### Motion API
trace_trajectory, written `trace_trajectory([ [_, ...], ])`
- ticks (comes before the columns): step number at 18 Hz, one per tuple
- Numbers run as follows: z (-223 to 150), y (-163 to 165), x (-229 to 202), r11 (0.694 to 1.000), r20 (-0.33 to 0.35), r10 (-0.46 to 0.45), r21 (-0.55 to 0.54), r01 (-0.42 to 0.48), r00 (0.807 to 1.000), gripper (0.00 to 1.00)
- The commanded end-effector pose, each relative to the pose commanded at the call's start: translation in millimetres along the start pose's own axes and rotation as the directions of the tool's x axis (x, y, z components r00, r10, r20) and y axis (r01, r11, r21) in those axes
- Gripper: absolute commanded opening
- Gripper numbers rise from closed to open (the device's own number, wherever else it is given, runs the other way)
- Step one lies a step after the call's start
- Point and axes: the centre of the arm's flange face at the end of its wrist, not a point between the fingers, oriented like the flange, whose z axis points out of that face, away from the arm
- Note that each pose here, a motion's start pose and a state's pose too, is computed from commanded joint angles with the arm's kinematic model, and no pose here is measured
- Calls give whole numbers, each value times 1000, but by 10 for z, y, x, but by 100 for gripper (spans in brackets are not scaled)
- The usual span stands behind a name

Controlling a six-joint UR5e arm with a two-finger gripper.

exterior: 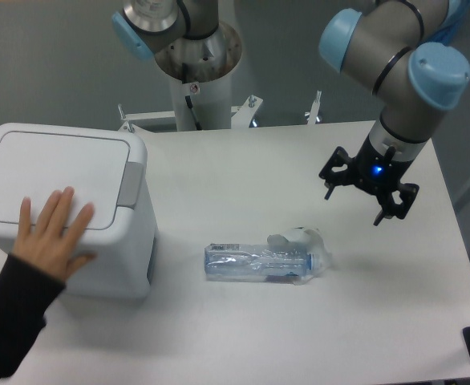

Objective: Open the trash can
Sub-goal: 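Move the open gripper across the table toward the white trash can lid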

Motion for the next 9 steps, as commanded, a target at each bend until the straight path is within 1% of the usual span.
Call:
trace_trajectory([
  [3, -149, 17, -10, 999, 7, -28, 42, 28, 1000, 100],
  [4, -165, 2, -10, 997, 6, -55, 51, 55, 998, 100],
  [5, -267, -48, -2, 994, 15, -82, 80, 81, 997, 100],
  [6, -329, -110, 15, 986, 4, -125, 110, 123, 992, 100],
  [7, -340, -166, 50, 974, -20, -181, 138, 182, 983, 100],
  [9, -502, -286, 229, 933, -85, -274, 218, 286, 958, 100],
])
